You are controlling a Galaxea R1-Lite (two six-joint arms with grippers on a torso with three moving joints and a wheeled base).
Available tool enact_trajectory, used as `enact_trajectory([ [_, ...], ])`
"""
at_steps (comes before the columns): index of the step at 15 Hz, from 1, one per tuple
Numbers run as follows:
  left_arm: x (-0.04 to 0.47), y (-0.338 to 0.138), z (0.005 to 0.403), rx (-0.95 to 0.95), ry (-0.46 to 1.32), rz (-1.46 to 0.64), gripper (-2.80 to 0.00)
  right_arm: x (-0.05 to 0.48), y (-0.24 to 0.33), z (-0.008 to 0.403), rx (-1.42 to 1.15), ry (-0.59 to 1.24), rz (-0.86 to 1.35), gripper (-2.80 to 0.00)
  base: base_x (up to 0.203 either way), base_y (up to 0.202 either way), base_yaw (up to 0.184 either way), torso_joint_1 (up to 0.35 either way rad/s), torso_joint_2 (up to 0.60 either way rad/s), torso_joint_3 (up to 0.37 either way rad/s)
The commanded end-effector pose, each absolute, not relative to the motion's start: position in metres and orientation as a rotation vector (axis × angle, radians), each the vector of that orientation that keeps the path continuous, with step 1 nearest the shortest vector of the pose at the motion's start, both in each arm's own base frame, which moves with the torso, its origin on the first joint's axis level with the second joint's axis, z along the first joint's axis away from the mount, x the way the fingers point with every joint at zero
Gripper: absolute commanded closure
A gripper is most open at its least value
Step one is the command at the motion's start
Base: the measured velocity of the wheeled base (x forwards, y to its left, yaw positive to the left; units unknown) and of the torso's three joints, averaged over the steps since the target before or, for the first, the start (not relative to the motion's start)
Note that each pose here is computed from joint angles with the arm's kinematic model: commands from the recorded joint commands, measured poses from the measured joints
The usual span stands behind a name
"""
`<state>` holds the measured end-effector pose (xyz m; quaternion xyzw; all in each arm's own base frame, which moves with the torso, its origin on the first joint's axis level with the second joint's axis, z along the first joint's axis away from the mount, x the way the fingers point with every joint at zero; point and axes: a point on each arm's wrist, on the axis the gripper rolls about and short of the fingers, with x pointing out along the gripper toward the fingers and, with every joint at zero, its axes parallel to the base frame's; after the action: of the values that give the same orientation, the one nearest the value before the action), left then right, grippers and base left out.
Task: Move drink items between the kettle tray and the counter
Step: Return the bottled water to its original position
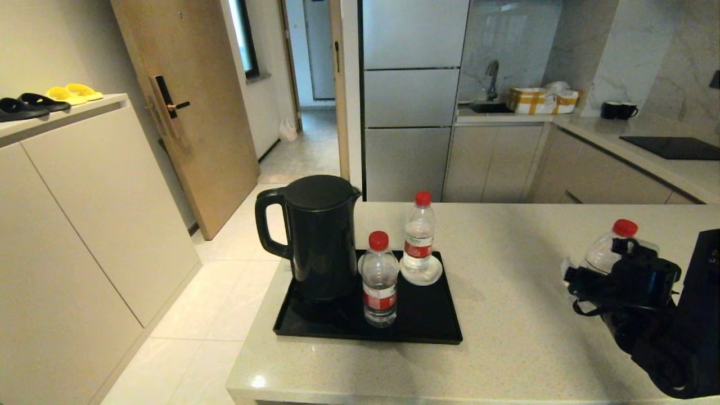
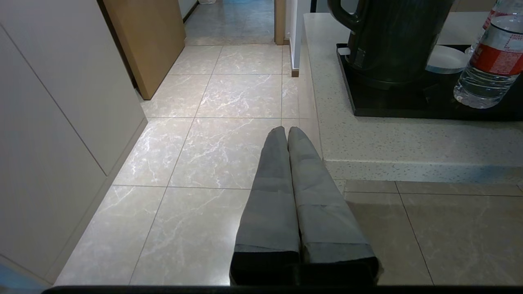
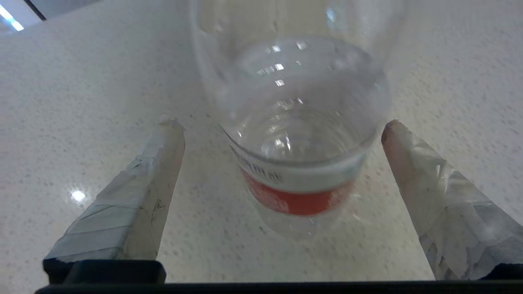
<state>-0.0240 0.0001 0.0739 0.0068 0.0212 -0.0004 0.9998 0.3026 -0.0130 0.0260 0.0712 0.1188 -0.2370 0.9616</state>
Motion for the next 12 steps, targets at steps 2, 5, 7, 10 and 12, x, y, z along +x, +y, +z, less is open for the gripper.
enact_trajectory([
  [2, -0.024, 0.000, 0.074, 0.014, 0.044, 0.000, 0.00, 0.310, -0.015, 0.027, 0.144, 0.214, -0.484, -2.80, 0.000, 0.000, 0.000, 0.000, 0.00, 0.000],
  [5, -0.024, 0.000, 0.074, 0.014, 0.044, 0.000, 0.00, 0.317, -0.020, 0.024, 0.132, 0.211, -0.487, -2.80, 0.000, 0.000, 0.000, 0.000, 0.00, 0.000],
  [7, -0.024, 0.000, 0.074, 0.014, 0.043, 0.000, 0.00, 0.323, -0.026, 0.026, 0.132, 0.188, -0.498, -2.80, 0.000, 0.000, 0.000, 0.000, 0.00, 0.000],
  [10, -0.024, 0.000, 0.074, 0.014, 0.044, 0.000, 0.00, 0.334, -0.034, 0.026, 0.123, 0.187, -0.515, -2.80, 0.000, 0.000, 0.000, 0.000, 0.00, 0.000],
  [12, -0.024, 0.000, 0.074, 0.014, 0.043, 0.000, 0.00, 0.335, -0.034, 0.027, 0.123, 0.199, -0.497, -2.80, 0.000, 0.000, 0.000, 0.000, 0.00, 0.000],
])
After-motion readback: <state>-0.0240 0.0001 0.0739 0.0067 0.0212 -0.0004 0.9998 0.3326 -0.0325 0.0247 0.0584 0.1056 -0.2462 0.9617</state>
